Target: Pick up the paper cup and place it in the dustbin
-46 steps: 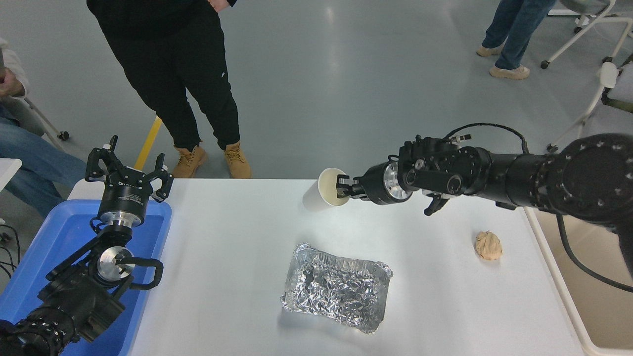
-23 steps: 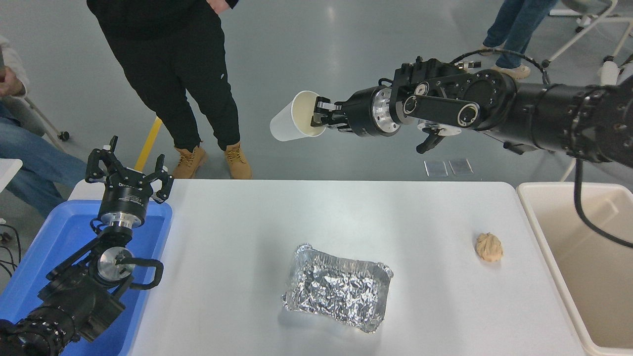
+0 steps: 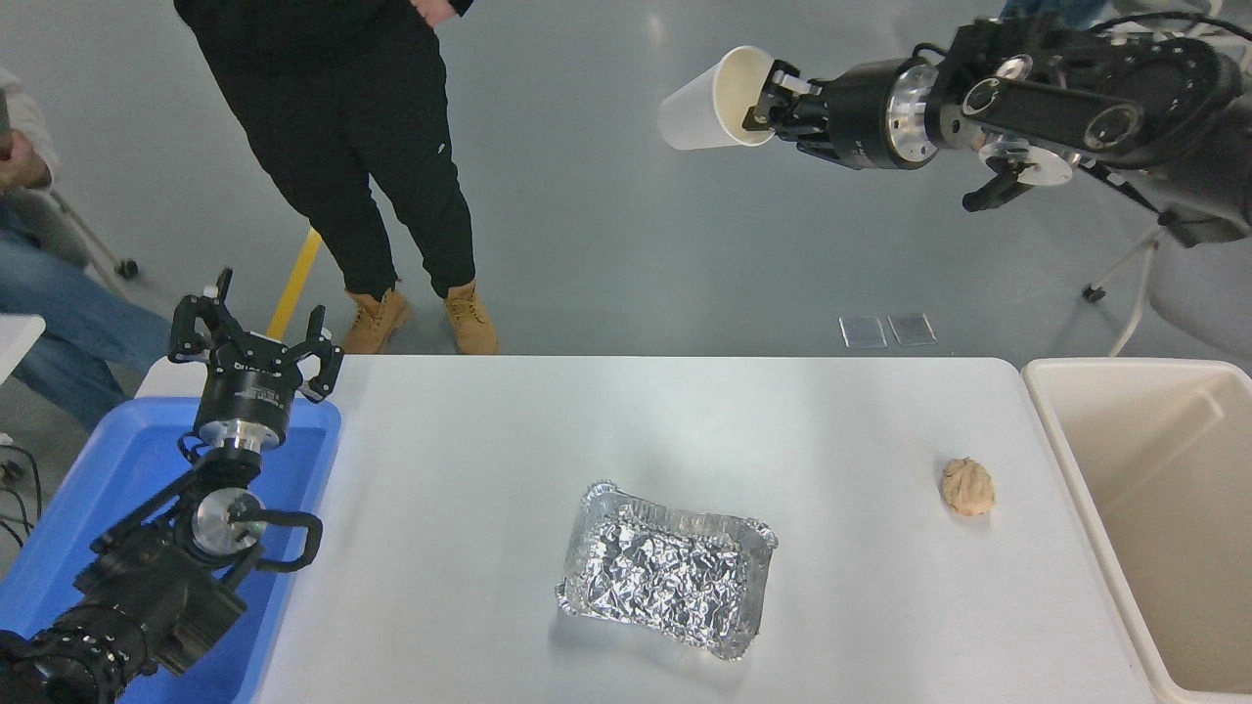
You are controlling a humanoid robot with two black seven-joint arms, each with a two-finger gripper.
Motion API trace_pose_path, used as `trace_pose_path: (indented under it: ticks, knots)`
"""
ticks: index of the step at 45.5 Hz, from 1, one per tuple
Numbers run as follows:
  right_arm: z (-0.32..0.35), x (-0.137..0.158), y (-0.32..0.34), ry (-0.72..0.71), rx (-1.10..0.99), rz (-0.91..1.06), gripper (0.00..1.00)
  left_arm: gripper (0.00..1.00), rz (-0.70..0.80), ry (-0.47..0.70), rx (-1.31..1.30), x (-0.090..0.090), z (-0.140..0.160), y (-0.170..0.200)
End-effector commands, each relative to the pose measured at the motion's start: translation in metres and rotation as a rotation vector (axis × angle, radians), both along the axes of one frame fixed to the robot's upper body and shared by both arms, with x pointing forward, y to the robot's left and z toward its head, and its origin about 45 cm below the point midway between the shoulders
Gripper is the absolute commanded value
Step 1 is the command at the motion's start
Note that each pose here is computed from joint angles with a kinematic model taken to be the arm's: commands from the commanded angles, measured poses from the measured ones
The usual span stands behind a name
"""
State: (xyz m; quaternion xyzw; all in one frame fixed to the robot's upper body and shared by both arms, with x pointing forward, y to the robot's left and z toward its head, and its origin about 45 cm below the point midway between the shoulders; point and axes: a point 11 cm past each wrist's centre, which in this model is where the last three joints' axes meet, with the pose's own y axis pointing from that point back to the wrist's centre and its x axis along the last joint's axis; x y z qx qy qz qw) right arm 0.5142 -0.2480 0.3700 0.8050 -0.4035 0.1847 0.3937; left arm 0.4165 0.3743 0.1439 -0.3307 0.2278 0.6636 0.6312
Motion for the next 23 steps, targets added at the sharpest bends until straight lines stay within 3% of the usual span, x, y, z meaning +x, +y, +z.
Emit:
trace_pose_path:
  ticks: [1, 15, 23]
  knots:
    - [-0.008, -0.007, -0.132, -0.029, -0.009, -0.273, 0.0, 0.99, 0.0, -0.001, 0.0, 0.0, 0.001, 0.0]
    - [-0.071, -0.048, -0.26, -0.006, -0.062, -0.587, 0.0, 0.99, 0.0, 0.0, 0.0, 0.0, 0.0, 0.0]
    - [-0.1, -0.062, -0.283, -0.001, -0.065, -0.669, 0.0, 0.99, 0.0, 0.0, 0.0, 0.0, 0.0, 0.0]
